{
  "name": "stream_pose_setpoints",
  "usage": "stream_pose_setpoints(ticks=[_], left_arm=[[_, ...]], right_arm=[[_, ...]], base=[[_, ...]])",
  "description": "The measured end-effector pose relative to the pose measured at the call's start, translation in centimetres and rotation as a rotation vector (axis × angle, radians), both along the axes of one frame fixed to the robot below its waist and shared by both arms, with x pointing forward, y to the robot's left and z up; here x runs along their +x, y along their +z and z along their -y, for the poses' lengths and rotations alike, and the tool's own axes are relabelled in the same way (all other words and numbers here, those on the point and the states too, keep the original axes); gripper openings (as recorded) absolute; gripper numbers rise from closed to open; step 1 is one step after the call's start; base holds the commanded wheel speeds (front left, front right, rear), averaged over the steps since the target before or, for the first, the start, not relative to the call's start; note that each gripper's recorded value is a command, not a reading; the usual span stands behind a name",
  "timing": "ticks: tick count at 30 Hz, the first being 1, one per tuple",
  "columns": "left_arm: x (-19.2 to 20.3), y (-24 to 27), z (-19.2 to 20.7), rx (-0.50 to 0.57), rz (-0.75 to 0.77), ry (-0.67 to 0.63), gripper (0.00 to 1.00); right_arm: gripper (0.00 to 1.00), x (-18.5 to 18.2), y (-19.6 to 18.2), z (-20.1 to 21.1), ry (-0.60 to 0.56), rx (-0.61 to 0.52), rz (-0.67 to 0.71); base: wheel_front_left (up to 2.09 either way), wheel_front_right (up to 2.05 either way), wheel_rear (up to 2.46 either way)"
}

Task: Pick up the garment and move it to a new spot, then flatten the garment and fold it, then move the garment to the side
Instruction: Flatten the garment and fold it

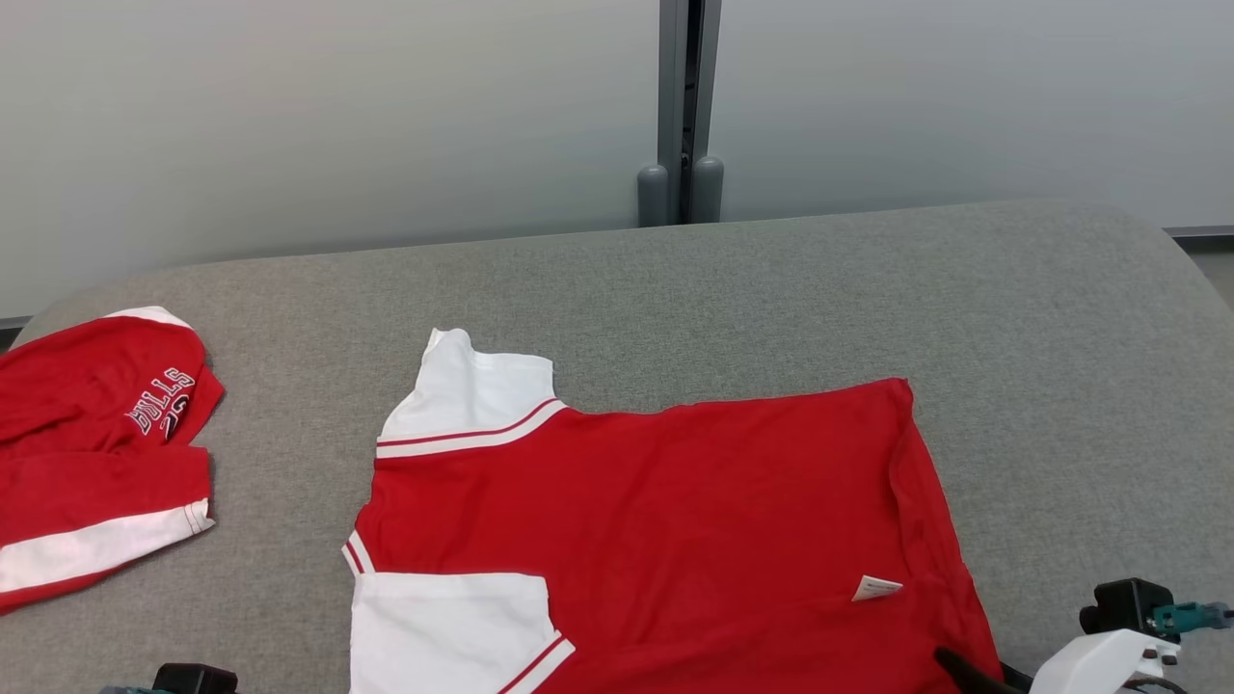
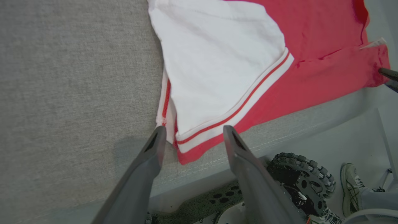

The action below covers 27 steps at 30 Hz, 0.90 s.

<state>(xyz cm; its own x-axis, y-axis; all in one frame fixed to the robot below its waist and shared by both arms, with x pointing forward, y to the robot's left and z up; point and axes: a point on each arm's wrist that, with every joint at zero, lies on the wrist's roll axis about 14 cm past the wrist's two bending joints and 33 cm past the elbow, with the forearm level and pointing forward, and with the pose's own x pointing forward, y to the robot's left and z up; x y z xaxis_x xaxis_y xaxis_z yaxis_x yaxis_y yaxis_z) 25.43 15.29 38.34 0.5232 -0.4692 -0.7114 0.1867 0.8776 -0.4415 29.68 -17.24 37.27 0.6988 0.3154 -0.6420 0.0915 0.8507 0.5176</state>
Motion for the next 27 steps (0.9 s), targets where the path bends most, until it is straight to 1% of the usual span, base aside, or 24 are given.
stream_pose_setpoints(ticks=[5,8,10,14,19,24,27], left_arm=[[0.5,0.4,-0.5,0.018,0.029,0.008,1.00],[1.5,1.2,-0.6,0.028,0.084,0.014,1.00],[2.9,2.2,-0.9,0.043,0.154,0.027,1.00],[6.4,4.3,-1.2,0.073,0.298,0.033,1.00],[10.6,6.2,-1.0,0.093,0.394,-0.016,1.00],[15.0,6.9,-1.0,0.127,0.415,-0.090,1.00],[17.4,6.7,-1.3,0.146,0.388,-0.125,1.00]], right_arm=[[1.00,0.4,1.1,-0.2,0.003,-0.002,0.017],[1.00,1.2,2.6,0.3,-0.015,-0.017,0.064],[1.00,1.6,3.2,0.6,-0.035,-0.022,0.086],[1.00,4.4,5.8,2.2,-0.087,-0.083,0.203],[1.00,8.6,8.6,2.1,-0.117,-0.106,0.329],[1.00,12.2,8.8,1.8,-0.128,-0.116,0.352],[1.00,14.1,8.1,1.7,-0.121,-0.133,0.333]], base=[[0.00,0.00,0.00],[0.00,0.00,0.00],[0.00,0.00,0.00],[0.00,0.00,0.00],[0.00,0.00,0.00],[0.00,0.00,0.00],[0.00,0.00,0.00]])
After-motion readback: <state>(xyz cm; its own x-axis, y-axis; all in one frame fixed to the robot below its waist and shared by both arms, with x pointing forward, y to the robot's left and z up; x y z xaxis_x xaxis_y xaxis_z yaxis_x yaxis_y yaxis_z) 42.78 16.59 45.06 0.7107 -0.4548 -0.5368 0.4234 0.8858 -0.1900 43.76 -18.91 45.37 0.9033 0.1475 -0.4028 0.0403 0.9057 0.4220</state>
